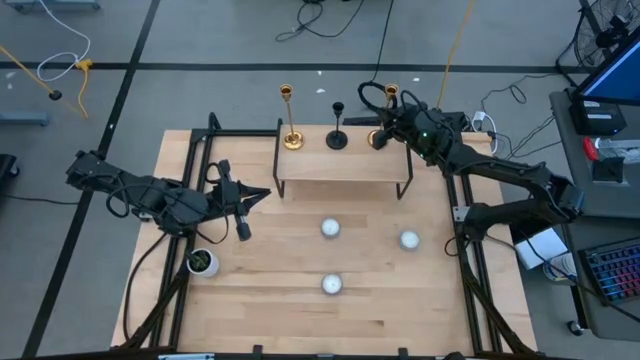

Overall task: Pick & Place candle stick holders
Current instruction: Put the golden candle holder on the shelf, then put the blue scented candle on the shelf aligned with the golden candle holder

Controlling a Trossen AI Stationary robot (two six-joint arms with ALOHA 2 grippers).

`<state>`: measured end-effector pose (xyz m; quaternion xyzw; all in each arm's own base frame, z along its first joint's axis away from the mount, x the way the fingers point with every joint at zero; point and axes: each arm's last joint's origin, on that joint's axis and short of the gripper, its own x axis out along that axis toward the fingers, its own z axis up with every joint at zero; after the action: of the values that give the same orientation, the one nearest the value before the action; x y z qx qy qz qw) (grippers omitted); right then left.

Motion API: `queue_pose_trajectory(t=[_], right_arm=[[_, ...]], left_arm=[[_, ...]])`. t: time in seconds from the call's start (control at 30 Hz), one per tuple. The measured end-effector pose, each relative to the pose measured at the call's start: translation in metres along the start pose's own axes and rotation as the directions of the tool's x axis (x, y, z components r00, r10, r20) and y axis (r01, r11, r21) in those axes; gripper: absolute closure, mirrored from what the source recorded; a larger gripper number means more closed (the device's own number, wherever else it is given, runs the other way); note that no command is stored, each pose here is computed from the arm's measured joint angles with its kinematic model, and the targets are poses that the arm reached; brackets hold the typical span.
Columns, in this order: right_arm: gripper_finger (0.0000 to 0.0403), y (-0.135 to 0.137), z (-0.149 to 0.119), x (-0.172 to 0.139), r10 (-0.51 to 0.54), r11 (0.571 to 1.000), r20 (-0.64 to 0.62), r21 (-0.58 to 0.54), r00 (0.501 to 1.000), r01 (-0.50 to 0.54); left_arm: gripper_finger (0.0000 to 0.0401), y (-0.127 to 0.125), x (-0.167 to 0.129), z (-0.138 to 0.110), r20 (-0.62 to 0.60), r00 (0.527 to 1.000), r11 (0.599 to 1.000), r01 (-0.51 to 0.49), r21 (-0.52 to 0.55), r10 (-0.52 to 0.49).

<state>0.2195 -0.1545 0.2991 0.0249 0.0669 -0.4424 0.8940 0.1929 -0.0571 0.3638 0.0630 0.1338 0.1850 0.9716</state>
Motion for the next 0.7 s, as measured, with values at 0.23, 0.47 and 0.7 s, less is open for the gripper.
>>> queue_pose_trajectory(t=[0.23, 0.47, 0.7], right_arm=[[0.0280, 0.000, 0.000, 0.000, 0.000, 1.000, 0.004, -0.020, 1.000, 0.000], [0.0232, -0.001, -0.003, -0.009, 0.003, 0.996, -0.070, -0.092, 0.998, -0.010], [0.0208, 0.002, 0.002, -0.040, 0.056, 0.989, -0.130, -0.129, 0.990, -0.073]], left_arm=[[0.0375, 0.000, 0.000, 0.000, 0.000, 1.000, 1.000, 0.000, -0.001, 0.000], [0.0375, 0.000, 0.000, 0.000, 0.000, 1.000, 1.000, 0.000, -0.008, 0.000], [0.0375, 0.000, 0.000, 0.000, -0.001, 1.000, 1.000, 0.000, -0.007, 0.000]])
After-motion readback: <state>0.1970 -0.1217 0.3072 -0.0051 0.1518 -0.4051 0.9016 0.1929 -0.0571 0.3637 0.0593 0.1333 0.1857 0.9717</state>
